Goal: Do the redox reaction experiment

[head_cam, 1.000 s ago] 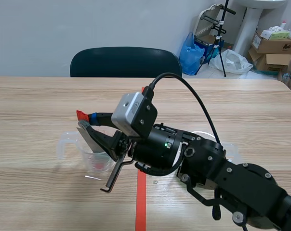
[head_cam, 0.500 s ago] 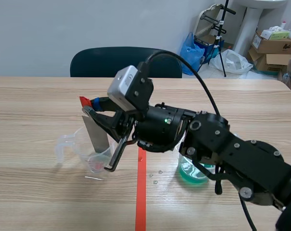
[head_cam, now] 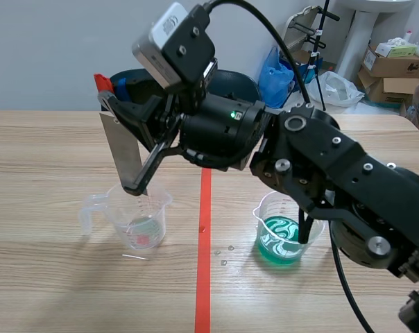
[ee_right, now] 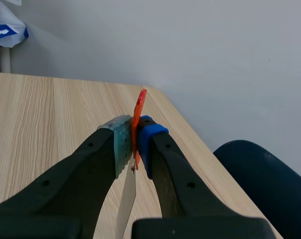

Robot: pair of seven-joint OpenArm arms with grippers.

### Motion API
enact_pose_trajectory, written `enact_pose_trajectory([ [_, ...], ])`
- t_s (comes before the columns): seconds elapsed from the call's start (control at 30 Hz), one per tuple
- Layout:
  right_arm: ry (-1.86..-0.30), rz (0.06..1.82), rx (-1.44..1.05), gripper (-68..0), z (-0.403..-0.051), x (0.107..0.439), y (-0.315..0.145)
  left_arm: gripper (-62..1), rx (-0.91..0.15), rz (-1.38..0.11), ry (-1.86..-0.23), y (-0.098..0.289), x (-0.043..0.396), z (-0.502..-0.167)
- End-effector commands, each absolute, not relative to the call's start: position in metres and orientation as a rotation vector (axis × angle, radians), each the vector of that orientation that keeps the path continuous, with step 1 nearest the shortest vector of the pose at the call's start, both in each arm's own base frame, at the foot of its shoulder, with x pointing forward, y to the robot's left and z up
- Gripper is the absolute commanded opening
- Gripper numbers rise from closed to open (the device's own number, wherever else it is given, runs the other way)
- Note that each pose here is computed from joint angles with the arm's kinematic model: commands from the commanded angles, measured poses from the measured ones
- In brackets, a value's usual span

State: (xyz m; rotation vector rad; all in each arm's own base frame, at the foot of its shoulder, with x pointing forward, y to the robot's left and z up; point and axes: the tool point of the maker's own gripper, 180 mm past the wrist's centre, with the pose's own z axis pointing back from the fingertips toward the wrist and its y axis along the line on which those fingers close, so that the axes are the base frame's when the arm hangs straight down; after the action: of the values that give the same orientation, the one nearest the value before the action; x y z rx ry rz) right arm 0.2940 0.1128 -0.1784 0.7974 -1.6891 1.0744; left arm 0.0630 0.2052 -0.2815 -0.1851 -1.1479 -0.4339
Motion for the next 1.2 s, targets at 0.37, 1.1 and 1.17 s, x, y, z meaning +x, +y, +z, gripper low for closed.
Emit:
enact_pose_trajectory([
  [0.37,-1.701,1.071,0.793,-65.6,-0.128,0.286,0.119,-4.3,-0.195,-0.429,-1.187,0.202,0.068,-0.273],
  [1.1,-1.669,1.037,0.754,-65.6,-0.113,0.288,0.114,-4.3,-0.195,-0.429,-1.187,0.202,0.068,-0.273],
  [1.17,-1.669,1.036,0.754,-65.6,-0.113,0.288,0.114,-4.3,-0.195,-0.429,-1.187,0.202,0.068,-0.273],
])
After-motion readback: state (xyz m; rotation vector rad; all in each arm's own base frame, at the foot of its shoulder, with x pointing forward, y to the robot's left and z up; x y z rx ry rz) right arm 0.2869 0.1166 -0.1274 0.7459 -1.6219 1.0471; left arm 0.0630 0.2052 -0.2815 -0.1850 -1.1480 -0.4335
